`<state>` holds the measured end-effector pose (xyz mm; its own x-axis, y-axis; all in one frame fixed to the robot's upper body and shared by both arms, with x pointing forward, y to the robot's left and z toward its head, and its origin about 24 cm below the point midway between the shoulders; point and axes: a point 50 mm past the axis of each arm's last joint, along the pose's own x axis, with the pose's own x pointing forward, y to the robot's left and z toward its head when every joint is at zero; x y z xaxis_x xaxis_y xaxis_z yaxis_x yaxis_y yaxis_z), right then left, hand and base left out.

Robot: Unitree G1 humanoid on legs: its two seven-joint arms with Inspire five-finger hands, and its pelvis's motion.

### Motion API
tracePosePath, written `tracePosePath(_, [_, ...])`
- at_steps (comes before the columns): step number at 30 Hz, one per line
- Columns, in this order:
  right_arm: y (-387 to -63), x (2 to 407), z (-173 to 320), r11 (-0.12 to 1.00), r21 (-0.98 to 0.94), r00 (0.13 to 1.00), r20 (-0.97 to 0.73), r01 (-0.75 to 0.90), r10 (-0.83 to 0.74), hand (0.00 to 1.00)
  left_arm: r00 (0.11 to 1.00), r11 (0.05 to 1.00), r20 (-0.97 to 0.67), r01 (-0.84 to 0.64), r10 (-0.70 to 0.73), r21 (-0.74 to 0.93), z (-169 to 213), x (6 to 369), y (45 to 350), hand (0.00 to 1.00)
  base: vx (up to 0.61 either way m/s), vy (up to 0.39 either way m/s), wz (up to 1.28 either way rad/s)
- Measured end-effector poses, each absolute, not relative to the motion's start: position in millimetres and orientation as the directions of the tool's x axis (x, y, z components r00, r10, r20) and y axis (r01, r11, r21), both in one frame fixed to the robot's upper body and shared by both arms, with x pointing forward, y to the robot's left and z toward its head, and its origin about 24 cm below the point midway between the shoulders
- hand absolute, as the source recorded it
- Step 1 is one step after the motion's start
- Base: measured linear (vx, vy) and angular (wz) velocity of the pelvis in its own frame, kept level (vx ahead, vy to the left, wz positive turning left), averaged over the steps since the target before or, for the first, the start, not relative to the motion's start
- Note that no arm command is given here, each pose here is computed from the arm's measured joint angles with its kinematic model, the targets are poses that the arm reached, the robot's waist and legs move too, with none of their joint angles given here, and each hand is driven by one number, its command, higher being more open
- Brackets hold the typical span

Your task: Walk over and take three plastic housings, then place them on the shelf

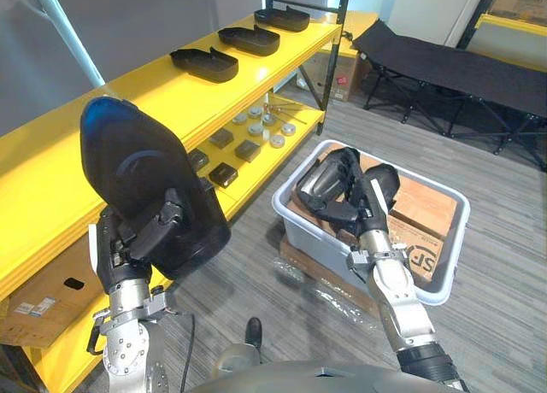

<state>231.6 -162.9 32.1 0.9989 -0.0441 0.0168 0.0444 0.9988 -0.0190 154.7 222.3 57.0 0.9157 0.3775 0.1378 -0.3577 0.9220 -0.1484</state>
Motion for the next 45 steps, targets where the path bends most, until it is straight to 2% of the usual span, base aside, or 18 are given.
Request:
tracePosePath(2, [-188,211,24,0.989,-0.035,0.989,-0.023,0.145,-0.146,1.0,0.945,0.949,0.128,-0.281,0.3,-0.142,53,168,214,0.0,0.03,-0.065,1.37])
tracePosePath(6, [-204,194,14,0.98,-0.035,0.978,-0.069,0.194,-0.196,1.0,0.968,0.965,0.091,-0.219,0.233,-0.146,45,176,203,0.0,0.04,-0.018,0.5])
tracePosePath(10, [-185,197,29,0.996,-0.018,0.997,0.013,0.082,-0.082,1.0,0.97,0.958,0.042,-0.23,0.24,-0.17,37,174,189,0.0,-0.01,-0.065,0.17])
tracePosePath(15, [-159,199,54,0.999,-0.004,0.984,0.172,-0.054,0.054,1.0,0.95,0.924,0.003,-0.303,0.312,-0.234,32,169,190,0.0,-0.01,-0.038,0.09])
tracePosePath(21, [-163,203,56,1.0,0.004,0.982,0.188,-0.019,0.018,1.0,0.929,0.906,0.006,-0.358,0.369,-0.228,33,166,201,0.0,0.0,0.043,0.35])
tracePosePath(25, [-165,209,48,0.998,0.029,0.986,0.158,0.049,-0.052,1.0,0.905,0.888,0.032,-0.408,0.424,-0.214,38,165,215,0.0,0.17,0.138,0.17])
tracePosePath(30, [-168,208,34,0.993,0.025,0.988,0.099,0.115,-0.117,1.0,0.896,0.888,0.091,-0.409,0.434,-0.211,51,172,217,0.0,0.26,0.132,0.48])
tracePosePath(35, [-172,206,54,0.993,0.016,0.975,0.19,0.115,-0.115,1.0,0.883,0.875,0.1,-0.427,0.458,-0.229,54,174,217,0.0,0.3,0.034,0.38])
tracePosePath(40, [-180,191,88,0.985,0.151,0.922,0.365,0.083,-0.133,1.0,0.897,0.893,0.162,-0.362,0.412,-0.266,69,177,202,0.0,0.42,-0.154,0.94])
tracePosePath(45, [-180,193,93,0.983,0.176,0.911,0.396,0.046,-0.114,1.0,0.888,0.872,0.117,-0.399,0.444,-0.283,61,170,201,0.0,0.46,-0.243,0.54])
